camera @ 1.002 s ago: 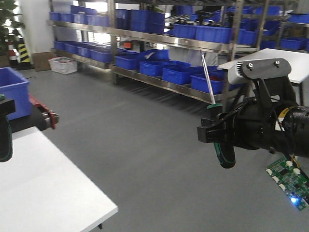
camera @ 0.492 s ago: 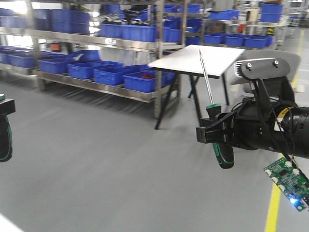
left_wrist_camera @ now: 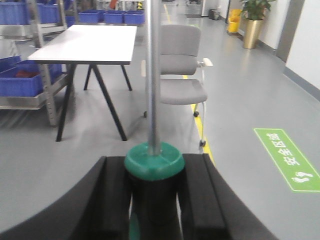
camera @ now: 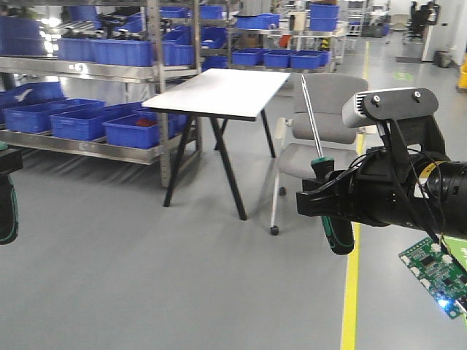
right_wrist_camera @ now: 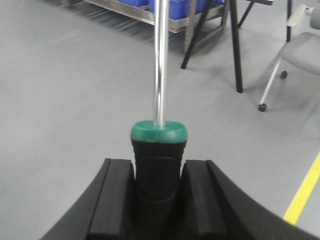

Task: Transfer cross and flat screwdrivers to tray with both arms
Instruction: 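Hold both screwdrivers upright while the base drives to the tray station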

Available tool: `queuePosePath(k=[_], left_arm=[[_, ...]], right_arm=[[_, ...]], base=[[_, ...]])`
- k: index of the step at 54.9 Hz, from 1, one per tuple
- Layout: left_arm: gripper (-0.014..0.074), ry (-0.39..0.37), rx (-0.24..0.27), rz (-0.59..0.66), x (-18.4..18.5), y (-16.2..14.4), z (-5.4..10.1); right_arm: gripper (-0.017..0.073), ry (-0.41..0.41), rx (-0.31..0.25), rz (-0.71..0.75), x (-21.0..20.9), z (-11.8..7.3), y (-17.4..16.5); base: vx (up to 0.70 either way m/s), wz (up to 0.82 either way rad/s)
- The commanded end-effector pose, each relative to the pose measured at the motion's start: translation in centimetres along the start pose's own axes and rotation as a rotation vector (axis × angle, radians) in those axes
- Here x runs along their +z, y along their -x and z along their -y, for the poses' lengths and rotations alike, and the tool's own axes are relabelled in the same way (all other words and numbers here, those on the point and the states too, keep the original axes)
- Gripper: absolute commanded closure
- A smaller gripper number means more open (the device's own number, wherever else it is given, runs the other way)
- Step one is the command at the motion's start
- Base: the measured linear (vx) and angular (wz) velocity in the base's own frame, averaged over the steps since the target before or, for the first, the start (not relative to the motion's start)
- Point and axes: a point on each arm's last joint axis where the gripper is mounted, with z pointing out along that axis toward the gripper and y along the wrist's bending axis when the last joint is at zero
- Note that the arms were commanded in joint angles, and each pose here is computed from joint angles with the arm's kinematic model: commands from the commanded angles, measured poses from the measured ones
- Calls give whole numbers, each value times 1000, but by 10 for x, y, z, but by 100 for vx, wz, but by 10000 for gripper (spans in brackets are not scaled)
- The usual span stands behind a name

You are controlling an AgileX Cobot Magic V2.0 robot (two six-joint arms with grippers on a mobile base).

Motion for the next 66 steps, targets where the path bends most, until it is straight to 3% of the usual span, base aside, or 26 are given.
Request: queuePosePath(k=[1, 32, 66], left_arm=[[594, 23, -29, 74, -6, 14, 1], [594, 23, -29, 74, -6, 14, 1], [594, 17, -28, 70, -6, 14, 1]], right_arm=[[567, 5, -7, 161, -18, 0, 24], [567, 5, -7, 161, -18, 0, 24], [567, 5, -7, 162, -18, 0, 24]], base=[[35, -33], [44, -6], [55, 49]])
